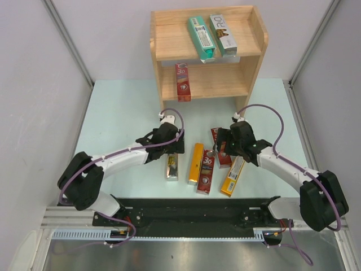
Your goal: Place and organize the toothpastes onto the shelf
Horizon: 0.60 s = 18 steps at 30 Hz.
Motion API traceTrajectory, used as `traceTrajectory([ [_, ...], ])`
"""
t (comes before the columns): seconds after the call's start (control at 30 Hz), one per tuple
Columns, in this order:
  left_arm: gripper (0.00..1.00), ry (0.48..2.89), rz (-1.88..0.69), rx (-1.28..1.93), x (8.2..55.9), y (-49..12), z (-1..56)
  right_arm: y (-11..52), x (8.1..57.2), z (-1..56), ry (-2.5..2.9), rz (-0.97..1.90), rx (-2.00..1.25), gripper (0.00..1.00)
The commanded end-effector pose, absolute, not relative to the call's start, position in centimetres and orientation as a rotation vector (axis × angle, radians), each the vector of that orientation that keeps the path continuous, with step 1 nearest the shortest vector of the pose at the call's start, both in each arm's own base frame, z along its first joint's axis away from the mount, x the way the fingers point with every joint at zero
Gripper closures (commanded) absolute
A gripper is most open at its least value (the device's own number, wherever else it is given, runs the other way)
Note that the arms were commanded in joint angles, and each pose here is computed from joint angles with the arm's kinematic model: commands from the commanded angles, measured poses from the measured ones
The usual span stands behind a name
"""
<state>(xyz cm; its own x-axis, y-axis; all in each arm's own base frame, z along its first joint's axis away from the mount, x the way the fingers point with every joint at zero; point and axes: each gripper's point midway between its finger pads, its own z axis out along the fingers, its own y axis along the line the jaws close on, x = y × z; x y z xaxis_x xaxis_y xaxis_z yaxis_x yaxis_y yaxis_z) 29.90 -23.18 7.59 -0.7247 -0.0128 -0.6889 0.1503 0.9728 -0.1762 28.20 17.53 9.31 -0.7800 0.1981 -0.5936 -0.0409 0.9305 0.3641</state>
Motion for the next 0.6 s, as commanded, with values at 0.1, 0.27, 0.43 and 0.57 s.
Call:
traceTrajectory([
  [0.1, 0.08, 2.287, -0.398, 0.121, 29.6, -24.1, 10.7, 15.1, 30.1, 7.4, 2.404, 0.267, 0.136, 0.0],
  [0.27, 0.07, 2.274, -0.425, 0.129, 29.4, -24.3, 11.1, 15.7, 30.4, 5.6, 2.439, 0.264, 0.119, 0.02],
  [0.43, 0.07, 2.277, -0.438, 0.139, 29.1, -24.4, 10.9, 16.6, 30.7, 5.1, 2.436, 0.284, 0.103, 0.03],
  [0.57, 0.07, 2.27, -0.446, 0.136, 29.1, -24.4, 11.1, 16.6, 30.9, 4.3, 2.447, 0.267, 0.093, 0.15],
])
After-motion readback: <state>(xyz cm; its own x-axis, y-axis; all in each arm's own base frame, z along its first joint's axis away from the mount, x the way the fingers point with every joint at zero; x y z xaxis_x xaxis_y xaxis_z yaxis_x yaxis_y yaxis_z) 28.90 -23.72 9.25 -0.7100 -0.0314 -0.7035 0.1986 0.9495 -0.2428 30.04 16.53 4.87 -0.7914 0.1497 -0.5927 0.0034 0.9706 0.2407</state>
